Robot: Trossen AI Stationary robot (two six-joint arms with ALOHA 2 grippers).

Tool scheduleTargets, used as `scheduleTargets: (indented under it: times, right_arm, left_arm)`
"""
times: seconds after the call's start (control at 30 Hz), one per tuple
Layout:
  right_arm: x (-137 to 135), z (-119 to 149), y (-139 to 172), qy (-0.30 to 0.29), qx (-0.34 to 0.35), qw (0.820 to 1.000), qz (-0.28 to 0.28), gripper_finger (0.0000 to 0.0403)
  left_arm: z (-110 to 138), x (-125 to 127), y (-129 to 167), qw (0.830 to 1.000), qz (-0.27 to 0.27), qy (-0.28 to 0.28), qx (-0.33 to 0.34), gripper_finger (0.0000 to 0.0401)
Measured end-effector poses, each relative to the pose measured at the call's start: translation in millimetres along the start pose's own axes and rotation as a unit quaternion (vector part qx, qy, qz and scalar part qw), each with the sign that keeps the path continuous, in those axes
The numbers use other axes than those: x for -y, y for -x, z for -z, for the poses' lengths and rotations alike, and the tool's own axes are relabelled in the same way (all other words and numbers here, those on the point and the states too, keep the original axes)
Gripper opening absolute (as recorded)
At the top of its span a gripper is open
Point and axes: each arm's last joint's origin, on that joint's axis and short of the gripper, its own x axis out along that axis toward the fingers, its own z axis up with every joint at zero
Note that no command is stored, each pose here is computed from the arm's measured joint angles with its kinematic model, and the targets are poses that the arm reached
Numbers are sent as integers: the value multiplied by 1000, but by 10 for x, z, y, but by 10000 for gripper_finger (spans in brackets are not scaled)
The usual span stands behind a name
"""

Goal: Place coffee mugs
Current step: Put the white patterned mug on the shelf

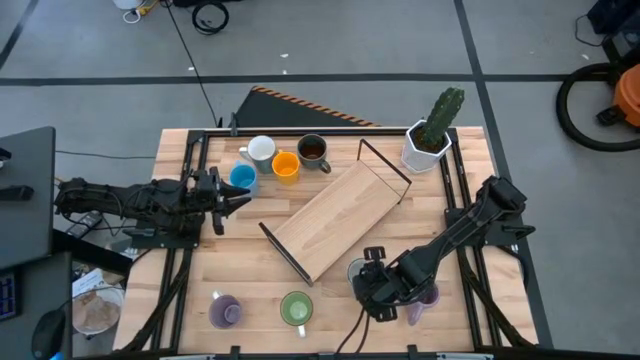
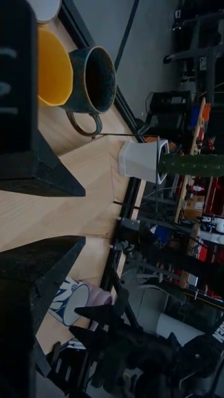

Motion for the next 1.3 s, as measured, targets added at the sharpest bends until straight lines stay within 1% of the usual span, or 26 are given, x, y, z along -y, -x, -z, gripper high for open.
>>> scheduleTargets:
  times: [0.2, 0.37, 0.5, 0.73, 0.8, 0.93, 1.2, 1.3]
  right_arm:
    - [-14, 6, -79, 21, -10, 1000, 7, 181]
    - [-36, 20, -198, 45, -33, 998, 3, 154]
    - [-32, 21, -242, 53, -43, 998, 0, 120]
    - [24, 27, -273, 46, -74, 996, -20, 44]
    - [53, 42, -265, 45, -85, 995, -16, 31]
    - [141, 74, -176, 41, -103, 994, -6, 31]
    - [391, 107, 159, 46, -92, 994, 28, 37]
    - [528, 131, 297, 46, -93, 994, 42, 36]
  left_arm:
    - [1, 0, -1, 1000, 0, 0, -1, 117]
    - [4, -1, -1, 1000, -1, -1, -2, 117]
    - [3, -1, 0, 1000, -1, -1, -2, 117]
    - [3, -1, 0, 1000, 0, 0, -1, 117]
    - [4, -1, -1, 1000, -1, 0, -2, 117]
    - [4, -1, -1, 1000, -1, 0, -2, 117]
    - [4, -1, -1, 1000, -1, -1, -1, 117]
    - [2, -10, -1, 1000, -17, -1, 3, 117]
